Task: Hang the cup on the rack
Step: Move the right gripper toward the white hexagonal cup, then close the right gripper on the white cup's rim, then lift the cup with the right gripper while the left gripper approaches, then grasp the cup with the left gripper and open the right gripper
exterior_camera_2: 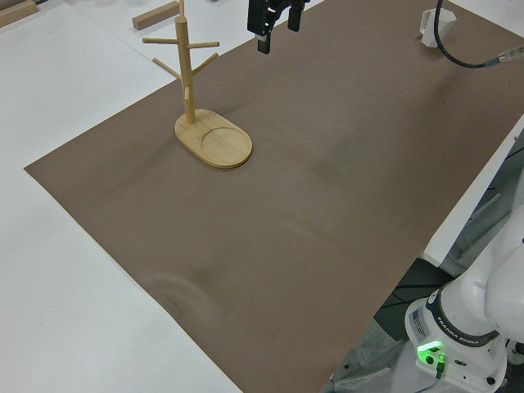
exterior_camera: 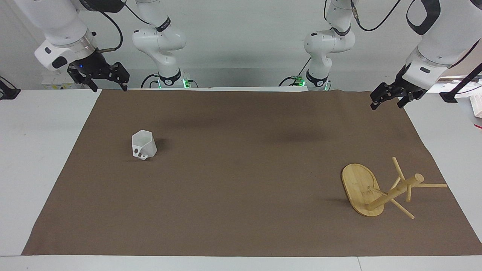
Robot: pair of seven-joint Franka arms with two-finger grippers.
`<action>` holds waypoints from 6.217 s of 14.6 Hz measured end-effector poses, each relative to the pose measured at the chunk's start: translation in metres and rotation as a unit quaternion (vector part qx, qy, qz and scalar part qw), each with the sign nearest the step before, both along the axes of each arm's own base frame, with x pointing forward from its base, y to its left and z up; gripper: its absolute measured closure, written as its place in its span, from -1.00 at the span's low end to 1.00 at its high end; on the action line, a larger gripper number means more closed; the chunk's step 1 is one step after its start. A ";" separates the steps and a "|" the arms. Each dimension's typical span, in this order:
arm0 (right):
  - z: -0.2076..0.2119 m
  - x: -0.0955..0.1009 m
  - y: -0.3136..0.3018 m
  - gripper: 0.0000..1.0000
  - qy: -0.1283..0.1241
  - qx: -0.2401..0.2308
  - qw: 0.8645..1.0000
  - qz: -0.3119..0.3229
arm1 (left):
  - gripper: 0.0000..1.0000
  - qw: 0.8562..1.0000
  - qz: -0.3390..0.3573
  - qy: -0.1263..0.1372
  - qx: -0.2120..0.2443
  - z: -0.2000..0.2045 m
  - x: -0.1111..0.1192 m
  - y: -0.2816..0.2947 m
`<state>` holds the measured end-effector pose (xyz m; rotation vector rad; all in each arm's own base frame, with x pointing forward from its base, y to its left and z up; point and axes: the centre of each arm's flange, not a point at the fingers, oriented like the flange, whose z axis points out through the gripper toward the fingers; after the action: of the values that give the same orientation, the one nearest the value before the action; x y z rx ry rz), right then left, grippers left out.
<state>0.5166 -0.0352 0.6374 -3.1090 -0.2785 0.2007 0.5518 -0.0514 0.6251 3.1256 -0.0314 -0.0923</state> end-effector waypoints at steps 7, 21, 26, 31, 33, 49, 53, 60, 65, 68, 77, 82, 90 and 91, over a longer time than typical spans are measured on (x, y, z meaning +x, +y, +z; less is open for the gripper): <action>-0.040 0.010 -0.112 -1.00 -0.079 0.159 0.939 0.295 | -1.00 1.000 0.000 0.000 0.000 0.000 0.000 0.000; -0.375 -0.030 -0.192 -1.00 -0.361 0.422 0.668 0.495 | -1.00 1.000 0.000 0.000 0.000 0.000 0.000 0.000; -0.390 -0.029 -0.161 -1.00 -0.382 0.413 0.672 0.481 | -1.00 1.000 0.000 0.000 0.000 0.000 0.000 0.000; -0.400 -0.035 -0.139 -1.00 -0.383 0.417 0.677 0.471 | -1.00 1.000 0.000 -0.002 0.000 0.000 0.000 0.000; -0.400 -0.036 -0.138 -1.00 -0.382 0.416 0.678 0.471 | -1.00 1.000 0.000 -0.003 0.000 0.000 0.001 0.000; -0.395 -0.011 -0.065 -0.56 -0.365 0.429 0.664 0.492 | -1.00 0.999 -0.016 -0.043 -0.005 -0.002 0.010 -0.015; -0.325 0.031 0.046 -0.56 -0.337 0.443 0.676 0.483 | -1.00 0.997 -0.057 -0.060 -0.010 -0.002 0.003 -0.078; -0.207 0.026 0.230 -0.56 -0.337 0.388 0.718 0.469 | -1.00 0.997 -0.011 -0.069 -0.024 -0.012 -0.038 -0.209; -0.214 0.013 0.290 -0.56 -0.352 0.362 0.732 0.457 | -1.00 0.994 0.016 -0.085 -0.061 -0.012 -0.070 -0.296; -0.212 0.006 0.306 -0.56 -0.351 0.359 0.736 0.455 | -1.00 0.994 0.020 -0.074 -0.074 -0.030 -0.076 -0.329; -0.212 0.009 0.300 -0.56 -0.353 0.356 0.739 0.450 | -0.87 0.993 0.043 -0.067 -0.088 -0.065 -0.063 -0.357; -0.212 0.009 0.300 -0.56 -0.353 0.356 0.739 0.450 | 0.21 0.993 0.036 -0.067 -0.090 -0.092 -0.074 -0.374; -0.214 0.009 0.301 -0.84 -0.351 0.359 0.739 0.449 | 0.89 0.993 0.061 -0.054 -0.090 -0.096 -0.075 -0.373; -0.214 0.010 0.299 -0.99 -0.350 0.362 0.739 0.448 | 0.89 0.992 0.070 -0.054 -0.089 -0.096 -0.073 -0.371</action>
<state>0.5266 0.2634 0.4238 -1.8935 -1.4204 -0.8724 0.4791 -0.4227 0.5295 2.9401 0.1676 0.0771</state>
